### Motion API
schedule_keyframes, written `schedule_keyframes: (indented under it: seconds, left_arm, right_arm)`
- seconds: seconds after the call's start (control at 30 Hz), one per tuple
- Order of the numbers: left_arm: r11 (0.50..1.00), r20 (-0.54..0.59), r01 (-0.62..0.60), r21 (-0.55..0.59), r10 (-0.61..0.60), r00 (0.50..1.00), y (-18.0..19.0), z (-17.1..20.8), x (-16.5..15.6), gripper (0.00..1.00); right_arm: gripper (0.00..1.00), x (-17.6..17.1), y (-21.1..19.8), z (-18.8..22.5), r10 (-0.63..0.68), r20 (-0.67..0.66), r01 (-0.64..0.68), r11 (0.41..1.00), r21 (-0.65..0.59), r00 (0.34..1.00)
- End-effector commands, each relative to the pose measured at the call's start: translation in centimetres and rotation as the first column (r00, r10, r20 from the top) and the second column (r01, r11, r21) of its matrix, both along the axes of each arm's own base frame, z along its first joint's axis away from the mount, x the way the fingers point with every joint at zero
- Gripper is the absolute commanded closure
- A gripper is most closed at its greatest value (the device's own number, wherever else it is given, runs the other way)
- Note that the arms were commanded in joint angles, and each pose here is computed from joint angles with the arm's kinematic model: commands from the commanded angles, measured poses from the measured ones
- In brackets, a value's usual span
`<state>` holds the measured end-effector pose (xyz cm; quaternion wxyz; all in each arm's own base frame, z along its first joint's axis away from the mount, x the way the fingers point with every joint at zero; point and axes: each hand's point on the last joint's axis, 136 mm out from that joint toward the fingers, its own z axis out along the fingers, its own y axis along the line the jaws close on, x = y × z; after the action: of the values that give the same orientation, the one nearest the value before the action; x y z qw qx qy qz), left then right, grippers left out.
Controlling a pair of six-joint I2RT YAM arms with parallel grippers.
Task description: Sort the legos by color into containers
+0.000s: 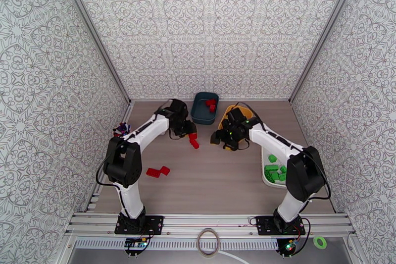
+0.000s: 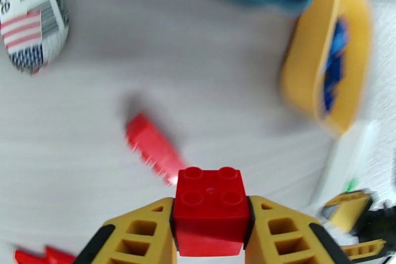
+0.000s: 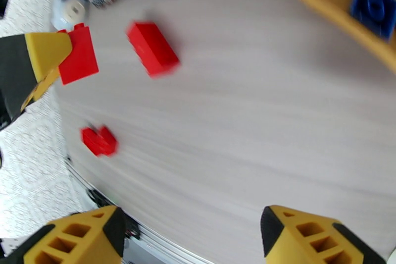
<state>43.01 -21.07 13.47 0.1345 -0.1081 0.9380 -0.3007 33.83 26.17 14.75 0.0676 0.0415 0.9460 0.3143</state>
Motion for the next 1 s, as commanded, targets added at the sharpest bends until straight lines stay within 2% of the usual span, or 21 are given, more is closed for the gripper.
schedule_keyframes:
  seconds: [0.0,0.17,0.37,0.43,0.53,0.67,0.8,0.97]
  left_arm:
    - [0.973,0.014,-0.077,-0.216,0.082,0.997,-0.9,1.6,4.3,0.71]
    - [0.947,0.025,-0.126,-0.295,0.140,0.990,-1.0,2.6,9.1,0.70]
    - [0.928,0.017,-0.155,-0.340,0.172,0.985,-2.3,1.9,13.9,0.69]
    - [0.918,0.026,-0.158,-0.365,0.179,0.983,-2.8,2.4,15.3,0.62]
    - [0.906,0.031,-0.160,-0.392,0.187,0.982,-3.3,2.5,16.6,0.44]
    - [0.907,0.059,-0.146,-0.394,0.184,0.981,-3.3,3.6,16.7,0.33]
    - [0.933,0.086,-0.127,-0.336,0.165,0.983,-2.9,4.6,14.9,0.29]
    - [0.982,0.085,-0.123,-0.146,0.137,0.987,-1.4,4.3,10.3,0.24]
  right_arm:
    - [0.24,1.7,0.5,1.5,-0.019,0.006,0.018,0.998,0.065,1.000]
    - [0.23,3.4,-0.4,1.8,-0.042,0.012,0.041,0.997,0.070,0.999]
    - [0.24,5.7,-1.2,1.7,-0.064,0.001,0.064,0.995,0.072,0.998]
    - [0.24,6.5,-1.4,2.0,-0.067,0.005,0.066,0.995,0.070,0.998]
    - [0.24,7.3,-1.4,2.4,-0.063,0.016,0.062,0.996,0.063,0.998]
    - [0.24,7.5,-1.5,2.5,-0.061,0.025,0.059,0.997,0.046,0.998]
    - [0.24,7.0,-1.8,1.8,-0.054,0.008,0.053,0.998,0.029,0.999]
    - [0.24,5.6,-3.0,0.6,-0.048,-0.011,0.047,0.998,-0.030,0.999]
